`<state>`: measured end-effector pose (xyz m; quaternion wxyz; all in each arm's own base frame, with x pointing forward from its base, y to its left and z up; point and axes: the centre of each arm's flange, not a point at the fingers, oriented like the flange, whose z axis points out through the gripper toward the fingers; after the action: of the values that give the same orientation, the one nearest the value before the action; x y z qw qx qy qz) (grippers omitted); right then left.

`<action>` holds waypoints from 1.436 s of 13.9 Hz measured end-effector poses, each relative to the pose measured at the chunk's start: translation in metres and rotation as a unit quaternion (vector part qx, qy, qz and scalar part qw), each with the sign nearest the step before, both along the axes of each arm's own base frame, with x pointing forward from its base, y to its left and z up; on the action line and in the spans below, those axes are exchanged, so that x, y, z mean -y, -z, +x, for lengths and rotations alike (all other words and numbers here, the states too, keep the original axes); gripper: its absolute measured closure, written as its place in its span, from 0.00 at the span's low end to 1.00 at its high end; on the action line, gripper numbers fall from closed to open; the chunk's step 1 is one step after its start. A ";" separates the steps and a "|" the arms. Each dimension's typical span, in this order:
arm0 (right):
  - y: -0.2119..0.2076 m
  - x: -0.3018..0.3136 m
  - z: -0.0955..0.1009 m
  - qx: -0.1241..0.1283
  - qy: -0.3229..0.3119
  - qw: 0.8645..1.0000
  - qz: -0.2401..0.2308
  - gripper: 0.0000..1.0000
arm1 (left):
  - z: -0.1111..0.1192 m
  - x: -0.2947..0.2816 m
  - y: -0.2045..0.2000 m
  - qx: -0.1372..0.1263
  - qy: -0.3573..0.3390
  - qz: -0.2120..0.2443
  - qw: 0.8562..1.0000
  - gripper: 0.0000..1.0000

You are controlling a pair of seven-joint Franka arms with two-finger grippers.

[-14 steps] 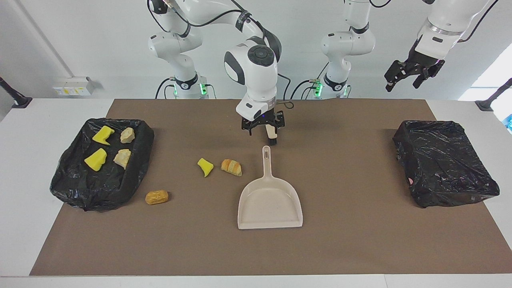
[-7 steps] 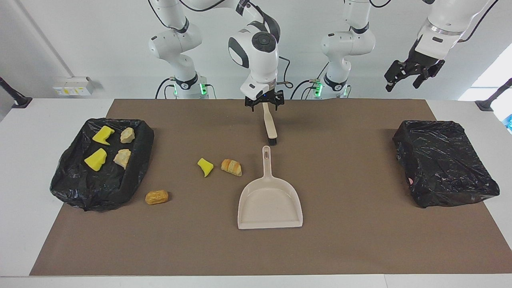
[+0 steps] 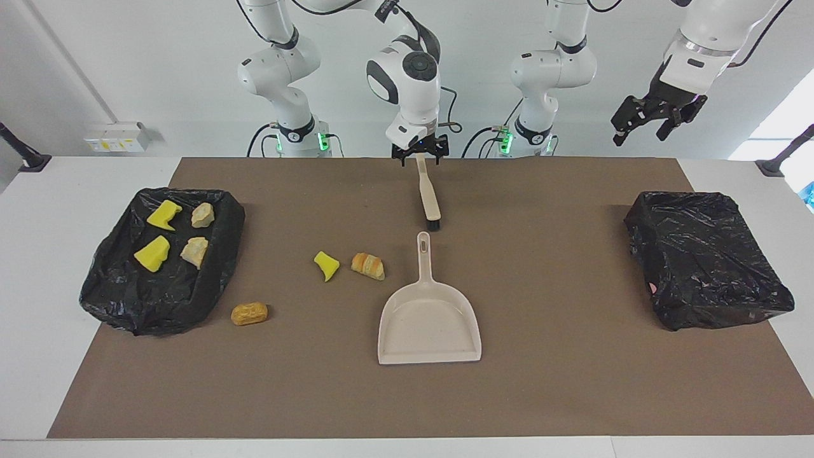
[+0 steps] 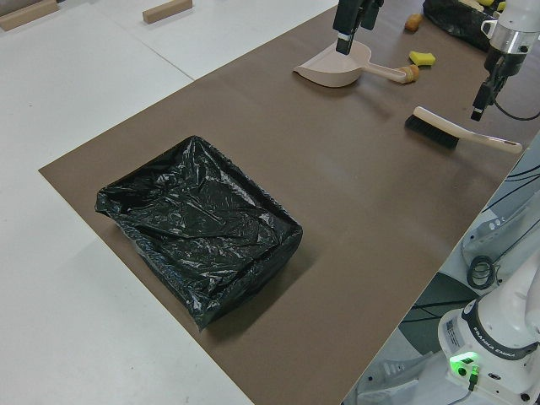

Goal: Sweep and dump trash in bin
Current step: 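Set the dustpan down at the table center with the right gripper, then grasp the brush with the right gripper and carry it behind the scraps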

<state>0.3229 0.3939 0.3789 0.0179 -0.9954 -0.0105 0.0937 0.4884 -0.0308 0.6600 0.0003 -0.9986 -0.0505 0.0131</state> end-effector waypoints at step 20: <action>0.041 -0.016 -0.034 -0.020 -0.009 1.000 -0.006 0.74 | 0.000 0.000 0.000 0.000 0.000 0.000 1.000 0.00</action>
<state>0.2887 0.4102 0.3381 0.0118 -0.9933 -0.0185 0.1135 0.4884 -0.0308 0.6600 0.0003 -0.9986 -0.0505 0.0131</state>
